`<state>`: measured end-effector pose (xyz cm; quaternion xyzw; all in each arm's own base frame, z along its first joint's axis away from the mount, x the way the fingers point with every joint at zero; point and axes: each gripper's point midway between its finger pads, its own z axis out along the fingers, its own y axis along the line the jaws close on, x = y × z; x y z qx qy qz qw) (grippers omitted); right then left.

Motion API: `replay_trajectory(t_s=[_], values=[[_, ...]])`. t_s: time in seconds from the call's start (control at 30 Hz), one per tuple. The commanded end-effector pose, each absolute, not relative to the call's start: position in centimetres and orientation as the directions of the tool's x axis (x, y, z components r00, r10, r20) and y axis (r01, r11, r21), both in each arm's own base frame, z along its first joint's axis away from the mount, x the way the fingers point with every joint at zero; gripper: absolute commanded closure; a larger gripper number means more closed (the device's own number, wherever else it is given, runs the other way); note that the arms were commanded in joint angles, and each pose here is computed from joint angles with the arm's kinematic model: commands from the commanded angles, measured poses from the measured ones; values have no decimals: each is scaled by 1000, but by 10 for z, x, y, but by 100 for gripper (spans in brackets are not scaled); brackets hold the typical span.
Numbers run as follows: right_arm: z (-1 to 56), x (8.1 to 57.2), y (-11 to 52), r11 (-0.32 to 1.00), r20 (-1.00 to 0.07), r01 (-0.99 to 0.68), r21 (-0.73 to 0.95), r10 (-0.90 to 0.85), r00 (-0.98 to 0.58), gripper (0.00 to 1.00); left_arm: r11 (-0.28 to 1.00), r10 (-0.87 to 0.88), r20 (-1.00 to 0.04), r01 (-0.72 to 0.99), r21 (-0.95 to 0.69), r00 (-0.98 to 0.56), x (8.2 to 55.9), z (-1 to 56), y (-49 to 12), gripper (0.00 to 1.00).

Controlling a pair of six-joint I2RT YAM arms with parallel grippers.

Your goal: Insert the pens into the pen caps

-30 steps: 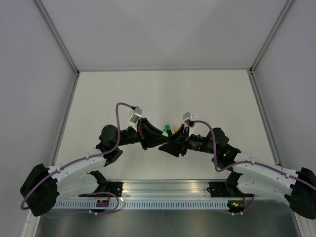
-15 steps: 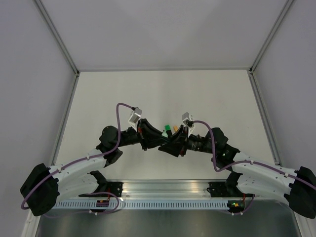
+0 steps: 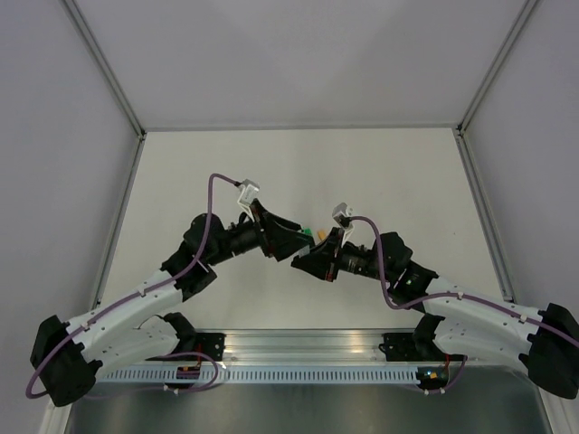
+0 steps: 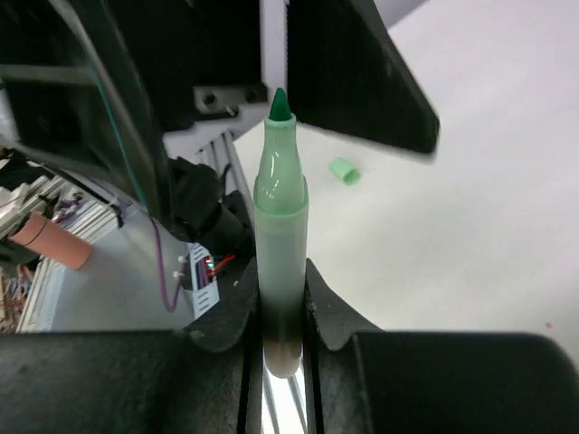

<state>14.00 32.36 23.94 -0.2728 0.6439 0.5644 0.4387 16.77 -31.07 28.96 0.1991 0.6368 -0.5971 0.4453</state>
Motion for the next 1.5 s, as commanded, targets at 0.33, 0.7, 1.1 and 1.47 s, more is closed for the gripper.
replay_trajectory(t_s=[0.33,0.7,1.1,1.47], values=[[216,224,276,652,-847,-570,499,227,-481,100,669,-659,-373,-284,-687,-653,259,174,-166,8],[222,217,276,627,-846,-594,504,221,-485,100,235,-965,-196,-898,-371,-171,219,85,-46,18],[226,217,269,639,-854,-590,493,229,-467,100,47,-981,-193,-980,-191,-9,208,57,-21,23],[226,217,270,636,-854,-592,494,227,-468,100,-16,-976,-217,-995,-95,36,199,31,-8,28]])
